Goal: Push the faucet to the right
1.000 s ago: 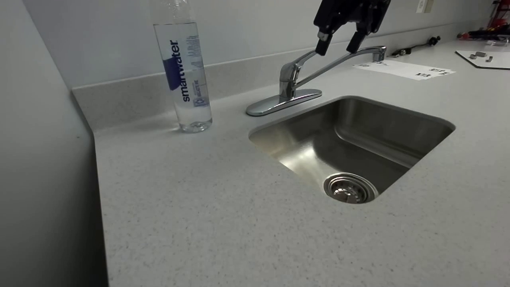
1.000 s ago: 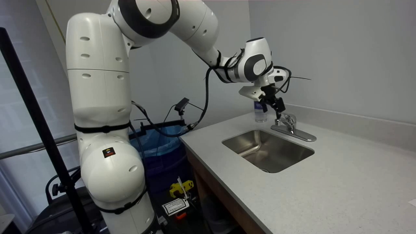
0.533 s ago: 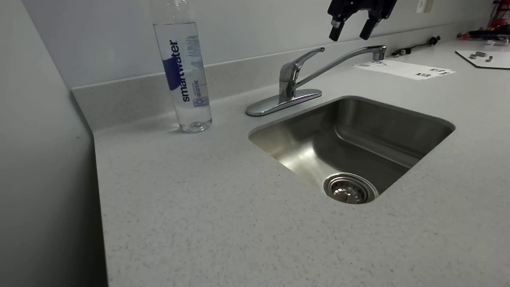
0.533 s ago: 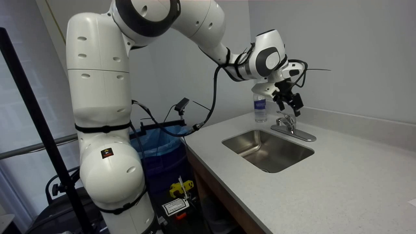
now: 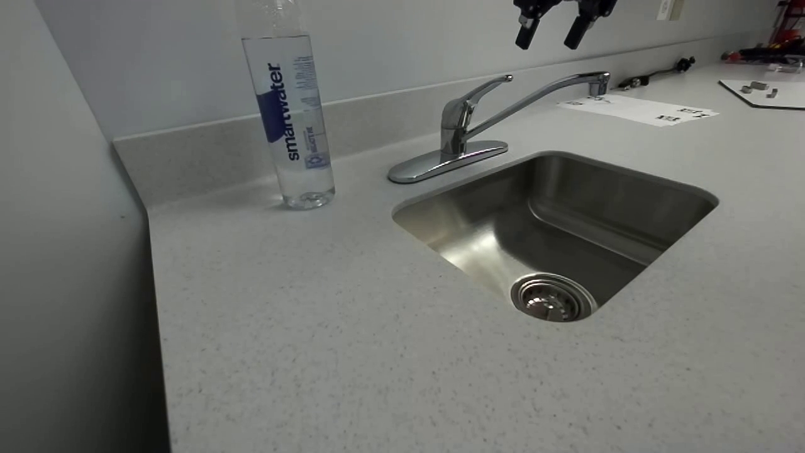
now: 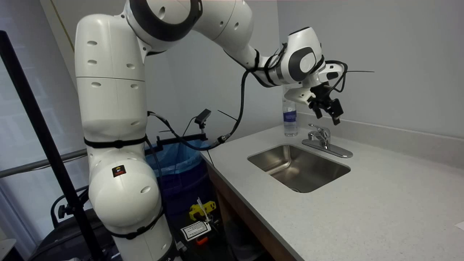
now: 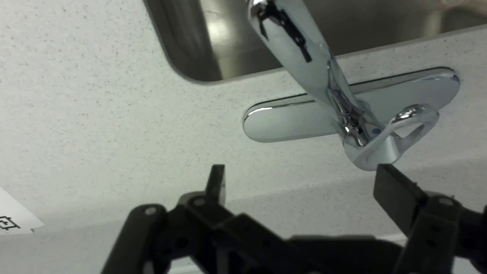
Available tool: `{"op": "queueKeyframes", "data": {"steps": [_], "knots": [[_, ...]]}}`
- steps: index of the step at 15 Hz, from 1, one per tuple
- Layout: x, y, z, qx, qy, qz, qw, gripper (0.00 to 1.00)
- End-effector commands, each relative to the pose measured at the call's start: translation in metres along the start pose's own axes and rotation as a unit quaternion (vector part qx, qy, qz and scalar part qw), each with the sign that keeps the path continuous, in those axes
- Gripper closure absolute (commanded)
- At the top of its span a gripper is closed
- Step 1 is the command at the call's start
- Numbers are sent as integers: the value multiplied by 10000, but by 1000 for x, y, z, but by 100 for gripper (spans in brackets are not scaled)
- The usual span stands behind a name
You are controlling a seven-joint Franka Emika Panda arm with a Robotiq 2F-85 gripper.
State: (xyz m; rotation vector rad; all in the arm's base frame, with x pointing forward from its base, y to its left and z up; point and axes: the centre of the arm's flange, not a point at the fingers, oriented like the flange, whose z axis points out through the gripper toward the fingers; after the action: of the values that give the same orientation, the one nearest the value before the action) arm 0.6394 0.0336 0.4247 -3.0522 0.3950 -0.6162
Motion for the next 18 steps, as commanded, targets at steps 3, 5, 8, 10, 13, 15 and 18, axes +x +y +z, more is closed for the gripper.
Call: {"op": "queueKeyframes", "data": {"steps": [3,5,8,10,13,15,18], "knots": [[-2,-29,-34,297,201,-186,9992,0],[-6,-39,-48,407,245,-257,9985,0],[-12,-50,-75,575,333,-355,9972,0],[-20,-56,-94,666,395,-421,9961,0],[-39,-62,-122,806,502,-483,9943,0],[-54,-62,-138,873,558,-496,9934,0],[-75,-52,-166,895,671,-490,9925,0]]}}
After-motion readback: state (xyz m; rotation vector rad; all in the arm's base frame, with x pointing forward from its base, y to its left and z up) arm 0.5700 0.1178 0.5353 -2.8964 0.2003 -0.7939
